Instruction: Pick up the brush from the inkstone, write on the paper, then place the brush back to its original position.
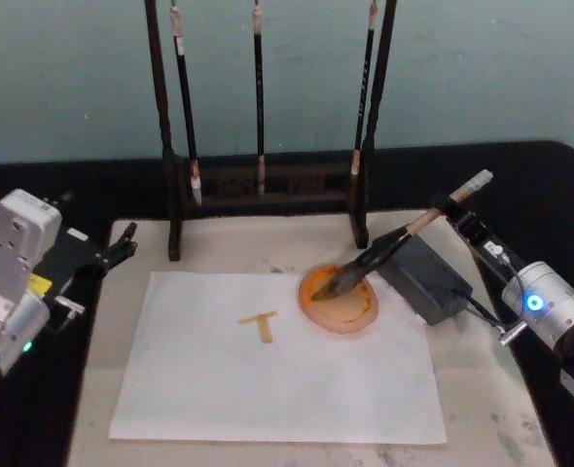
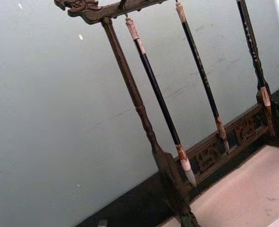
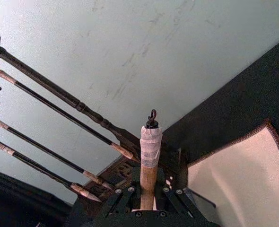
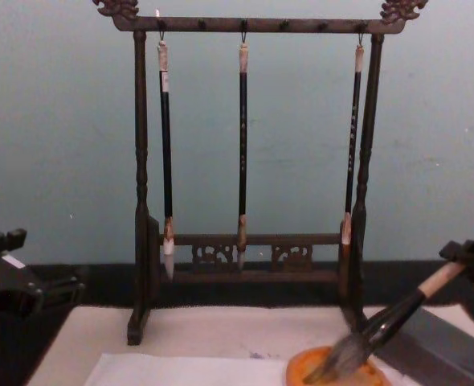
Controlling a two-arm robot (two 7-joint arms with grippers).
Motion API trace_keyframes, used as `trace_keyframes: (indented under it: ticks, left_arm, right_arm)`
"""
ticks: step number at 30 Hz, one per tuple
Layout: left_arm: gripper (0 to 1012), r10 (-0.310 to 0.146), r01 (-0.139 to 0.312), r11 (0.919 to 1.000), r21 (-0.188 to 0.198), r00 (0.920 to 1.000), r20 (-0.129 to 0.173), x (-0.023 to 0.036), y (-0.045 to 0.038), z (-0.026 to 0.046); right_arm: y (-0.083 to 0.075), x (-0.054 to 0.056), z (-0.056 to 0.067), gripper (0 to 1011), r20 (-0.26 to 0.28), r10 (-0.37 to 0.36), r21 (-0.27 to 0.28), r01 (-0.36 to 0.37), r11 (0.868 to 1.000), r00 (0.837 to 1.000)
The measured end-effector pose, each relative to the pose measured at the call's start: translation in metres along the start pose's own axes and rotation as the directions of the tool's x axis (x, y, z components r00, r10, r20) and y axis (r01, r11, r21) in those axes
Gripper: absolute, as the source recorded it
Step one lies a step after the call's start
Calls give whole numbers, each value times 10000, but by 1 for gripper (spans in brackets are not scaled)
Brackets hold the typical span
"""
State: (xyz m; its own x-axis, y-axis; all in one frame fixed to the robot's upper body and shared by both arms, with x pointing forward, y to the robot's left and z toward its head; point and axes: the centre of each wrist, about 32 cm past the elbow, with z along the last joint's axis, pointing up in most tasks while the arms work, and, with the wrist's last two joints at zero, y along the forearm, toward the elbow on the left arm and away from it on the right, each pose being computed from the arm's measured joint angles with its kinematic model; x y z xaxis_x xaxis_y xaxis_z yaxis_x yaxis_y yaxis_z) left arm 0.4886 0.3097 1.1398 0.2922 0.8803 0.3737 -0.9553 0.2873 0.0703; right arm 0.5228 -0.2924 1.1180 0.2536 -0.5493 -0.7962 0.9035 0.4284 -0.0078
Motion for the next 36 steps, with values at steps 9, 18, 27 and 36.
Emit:
trace_keyframes:
  ticks: [9,18,27,36]
  left_arm:
    - [1010,0,0,10000,0,10000,1,0,0,0]
    - [1010,0,0,10000,0,10000,0,0,0,0]
    - [1010,0,0,10000,0,10000,0,0,0,0]
    - [1010,-1,1,10000,1,10000,1,0,0,0]
  right_arm:
    - [1,-1,4,377,3,19,7,-19,10000,10000]
    - [2,-1,6,650,4,31,8,-31,10000,10000]
    - [2,-1,6,932,6,40,7,-40,10000,10000]
    - [2,-1,6,1000,12,41,6,-41,10000,10000]
